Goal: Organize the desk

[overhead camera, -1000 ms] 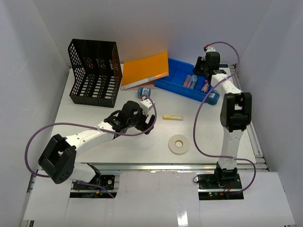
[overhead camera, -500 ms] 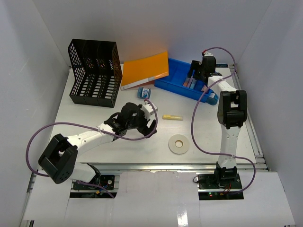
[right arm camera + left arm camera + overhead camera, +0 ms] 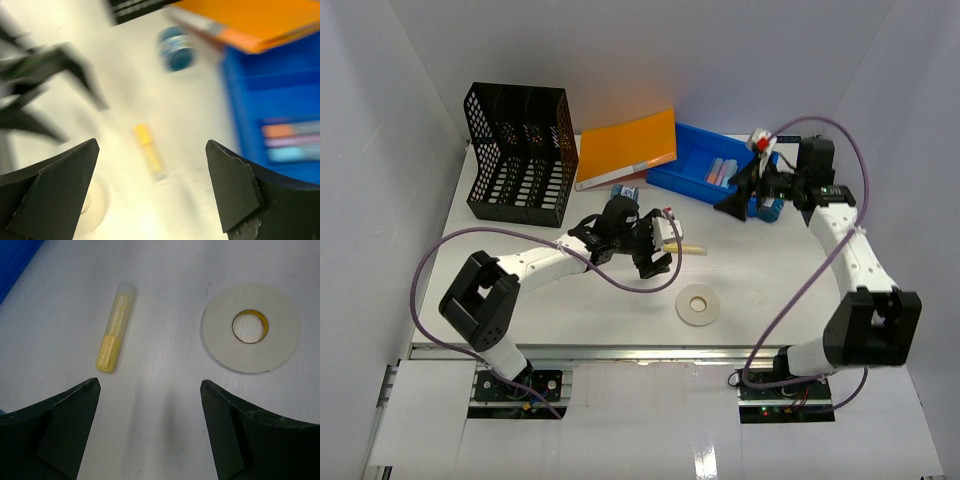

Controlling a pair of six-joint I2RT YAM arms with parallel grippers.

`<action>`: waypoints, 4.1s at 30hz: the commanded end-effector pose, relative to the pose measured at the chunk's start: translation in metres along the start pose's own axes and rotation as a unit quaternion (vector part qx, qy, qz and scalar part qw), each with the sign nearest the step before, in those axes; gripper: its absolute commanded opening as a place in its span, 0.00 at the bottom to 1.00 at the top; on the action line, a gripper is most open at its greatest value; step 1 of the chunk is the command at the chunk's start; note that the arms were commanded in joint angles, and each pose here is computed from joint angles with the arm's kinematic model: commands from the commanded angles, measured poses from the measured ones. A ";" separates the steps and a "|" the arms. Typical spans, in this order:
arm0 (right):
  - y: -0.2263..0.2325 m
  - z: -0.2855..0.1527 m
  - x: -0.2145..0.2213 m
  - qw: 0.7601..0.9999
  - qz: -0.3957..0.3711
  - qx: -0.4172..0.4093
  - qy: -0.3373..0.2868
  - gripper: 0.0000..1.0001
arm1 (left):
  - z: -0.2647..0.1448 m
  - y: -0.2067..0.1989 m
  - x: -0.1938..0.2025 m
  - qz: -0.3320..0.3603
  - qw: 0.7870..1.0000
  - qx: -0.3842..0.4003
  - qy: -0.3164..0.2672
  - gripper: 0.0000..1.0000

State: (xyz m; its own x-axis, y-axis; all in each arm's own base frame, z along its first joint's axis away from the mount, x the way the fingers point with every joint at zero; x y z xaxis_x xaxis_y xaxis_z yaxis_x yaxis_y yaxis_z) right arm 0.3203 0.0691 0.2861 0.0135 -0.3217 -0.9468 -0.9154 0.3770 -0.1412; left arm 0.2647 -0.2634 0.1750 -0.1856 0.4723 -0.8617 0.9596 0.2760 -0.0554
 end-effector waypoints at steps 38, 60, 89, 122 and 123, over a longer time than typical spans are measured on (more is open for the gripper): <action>0.070 -0.040 0.062 0.996 0.039 -0.074 -0.028 0.94 | 0.098 0.042 0.031 -0.011 0.996 0.005 0.093 0.17; 0.112 0.015 0.038 0.904 -0.401 -0.134 0.057 0.92 | -0.008 -0.040 -0.011 -0.184 0.971 0.151 0.031 0.20; 0.128 0.055 0.015 0.854 -0.468 -0.193 0.122 0.75 | -0.024 -0.036 0.006 -0.208 0.965 0.160 0.008 0.22; 0.159 0.109 0.040 0.854 -0.445 -0.231 0.139 0.52 | -0.028 -0.023 0.002 -0.242 0.953 0.184 -0.018 0.21; 0.159 0.110 0.039 0.854 -0.446 -0.230 0.139 0.48 | -0.029 -0.022 0.002 -0.242 0.953 0.183 -0.019 0.21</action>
State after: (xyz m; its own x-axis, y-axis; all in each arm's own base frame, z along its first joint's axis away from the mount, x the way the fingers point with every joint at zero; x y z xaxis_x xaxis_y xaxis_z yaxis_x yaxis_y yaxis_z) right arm 0.2153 0.2038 0.1881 0.7319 -0.5164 -0.4446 -0.6793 -0.5013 -0.5360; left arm 0.2365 -0.2444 0.1776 -0.6472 0.3497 -0.6773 0.7574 0.1944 -0.6233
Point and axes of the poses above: each gripper's point midway between its finger pads, its own z axis out along the fingers, its own y axis along the line the jaws close on, x = y × z, the point moved 10 cm from there along -z, back along the fingers, and after that the axes turned 13 degrees about -z, right-handed, at the moved point
